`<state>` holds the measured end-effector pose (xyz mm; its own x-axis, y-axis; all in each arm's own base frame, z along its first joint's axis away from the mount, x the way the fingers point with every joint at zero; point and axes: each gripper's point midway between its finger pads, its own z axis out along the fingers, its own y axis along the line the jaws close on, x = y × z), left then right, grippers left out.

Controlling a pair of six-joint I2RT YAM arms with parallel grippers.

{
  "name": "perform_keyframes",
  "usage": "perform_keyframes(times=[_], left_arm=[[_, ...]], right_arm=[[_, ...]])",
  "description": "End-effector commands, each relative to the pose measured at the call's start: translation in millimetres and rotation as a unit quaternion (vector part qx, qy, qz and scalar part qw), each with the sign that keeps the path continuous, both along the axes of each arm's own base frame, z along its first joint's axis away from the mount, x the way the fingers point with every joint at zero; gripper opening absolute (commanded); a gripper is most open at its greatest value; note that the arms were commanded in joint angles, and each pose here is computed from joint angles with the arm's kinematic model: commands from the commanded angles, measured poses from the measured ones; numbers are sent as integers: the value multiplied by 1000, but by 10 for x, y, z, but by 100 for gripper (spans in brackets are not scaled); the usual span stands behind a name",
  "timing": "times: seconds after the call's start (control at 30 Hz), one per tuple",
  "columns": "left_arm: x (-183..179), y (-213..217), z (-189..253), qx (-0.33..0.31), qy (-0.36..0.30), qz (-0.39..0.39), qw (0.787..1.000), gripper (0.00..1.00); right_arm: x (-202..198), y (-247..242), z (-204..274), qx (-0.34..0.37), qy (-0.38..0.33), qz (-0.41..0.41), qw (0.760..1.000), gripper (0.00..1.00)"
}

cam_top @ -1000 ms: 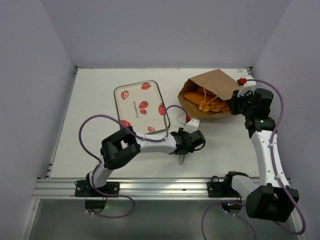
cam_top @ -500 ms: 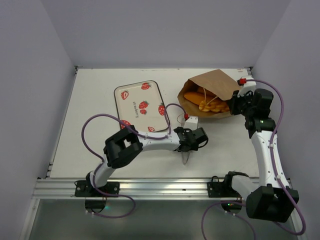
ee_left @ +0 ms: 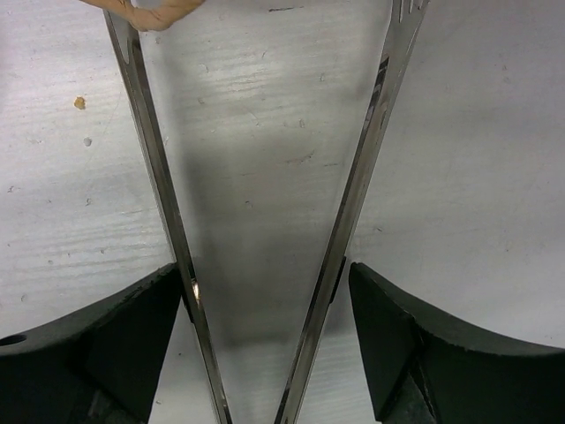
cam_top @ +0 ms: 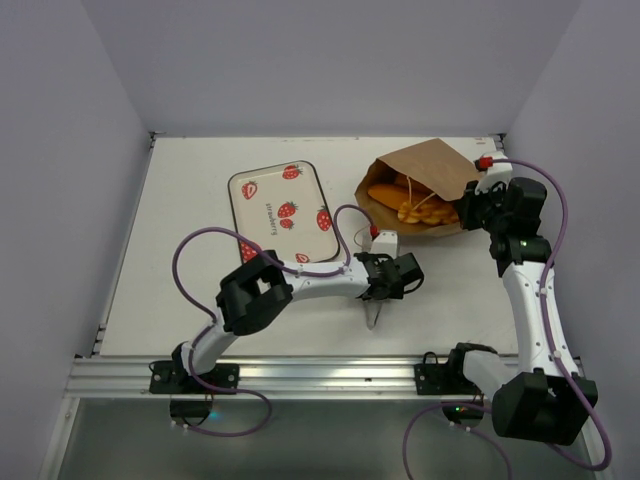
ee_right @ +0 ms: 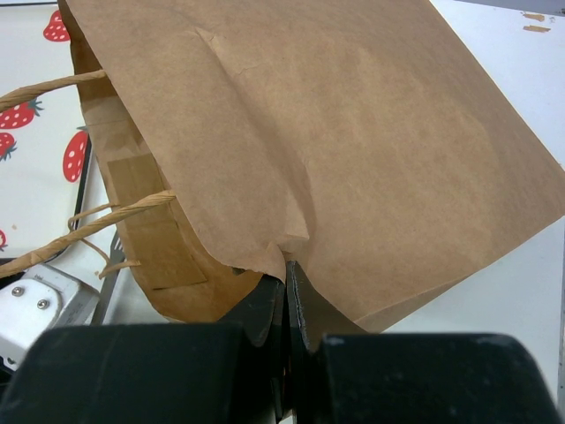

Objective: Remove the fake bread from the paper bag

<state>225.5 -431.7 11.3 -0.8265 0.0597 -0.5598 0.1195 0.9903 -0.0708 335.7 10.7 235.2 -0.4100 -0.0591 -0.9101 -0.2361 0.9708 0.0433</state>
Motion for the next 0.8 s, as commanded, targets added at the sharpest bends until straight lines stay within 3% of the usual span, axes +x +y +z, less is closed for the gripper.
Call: perform_keyframes(times=[0.0,0.13,0.37,0.63,0.77], left_arm=[[-656,696,-849,125,146,34,981,81],[-678,558,-829,103,151,36,982,81],[-689,656,-1067,137,163,45,976,80],[-694,895,-1237,197,159,56,966,71],[-665,931,-1254,207,153,52,965,59]], right_arm=[[-8,75,188,12,-33,16,999,0],[-8,73,196,13,-34,15,999,0],[-25,74,215,11,-38,15,999,0],[-31,73,229,11,-40,14,999,0],[-33,71,241,10,-42,14,999,0]])
